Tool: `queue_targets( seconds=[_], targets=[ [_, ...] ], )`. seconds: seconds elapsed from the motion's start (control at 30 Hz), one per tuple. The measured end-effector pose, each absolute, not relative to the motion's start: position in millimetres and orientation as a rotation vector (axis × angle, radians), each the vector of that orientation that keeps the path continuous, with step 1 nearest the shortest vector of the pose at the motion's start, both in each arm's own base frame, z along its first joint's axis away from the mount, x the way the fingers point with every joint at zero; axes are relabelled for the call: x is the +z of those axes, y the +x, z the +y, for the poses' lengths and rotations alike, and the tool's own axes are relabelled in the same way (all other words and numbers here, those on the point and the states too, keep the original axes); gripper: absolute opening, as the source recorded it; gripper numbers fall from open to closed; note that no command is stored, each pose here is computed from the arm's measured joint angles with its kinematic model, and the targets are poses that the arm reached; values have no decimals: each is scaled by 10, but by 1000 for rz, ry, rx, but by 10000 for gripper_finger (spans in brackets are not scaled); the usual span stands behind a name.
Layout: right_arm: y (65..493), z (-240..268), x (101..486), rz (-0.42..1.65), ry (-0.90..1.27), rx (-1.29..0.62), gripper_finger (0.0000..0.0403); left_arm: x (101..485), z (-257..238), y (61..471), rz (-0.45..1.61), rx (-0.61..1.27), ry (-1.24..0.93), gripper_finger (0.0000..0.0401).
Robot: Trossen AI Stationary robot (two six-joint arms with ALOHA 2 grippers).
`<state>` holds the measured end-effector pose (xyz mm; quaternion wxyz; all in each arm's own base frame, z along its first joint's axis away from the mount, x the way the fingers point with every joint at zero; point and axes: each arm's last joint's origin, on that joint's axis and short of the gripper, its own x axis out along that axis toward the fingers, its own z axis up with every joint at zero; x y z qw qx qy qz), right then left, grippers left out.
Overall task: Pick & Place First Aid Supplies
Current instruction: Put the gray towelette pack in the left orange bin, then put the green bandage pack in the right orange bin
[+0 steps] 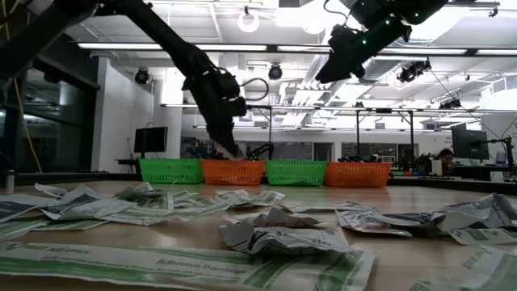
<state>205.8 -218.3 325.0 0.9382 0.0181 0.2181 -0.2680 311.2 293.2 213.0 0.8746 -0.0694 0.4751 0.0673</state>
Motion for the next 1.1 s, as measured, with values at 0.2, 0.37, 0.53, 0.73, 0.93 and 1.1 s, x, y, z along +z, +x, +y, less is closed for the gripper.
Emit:
queue_targets(
  seconds=[0.2, 0.37, 0.53, 0.73, 0.93, 1.1],
  targets=[
    [2041, -2198, 3248, 449, 33, -550, 177, 2034, 2955, 3138, 1013, 189, -274, 11],
    [2041, -2183, 3232, 457, 49, -514, 177, 2035, 2952, 3135, 1016, 195, -293, 56],
    [2039, -2169, 3213, 471, 66, -488, 177, 2040, 2954, 3140, 1007, 193, -294, 118],
    [2023, -2144, 3164, 517, 108, -472, 177, 2344, 2999, 3149, 1066, 258, -220, 144],
    [2013, -2132, 3139, 540, 137, -471, 177, 2920, 2929, 3263, 1036, 251, -40, 128],
    [2001, -2119, 3114, 565, 162, -468, 177, 3332, 2650, 3283, 963, 226, 41, 115]
  ],
)
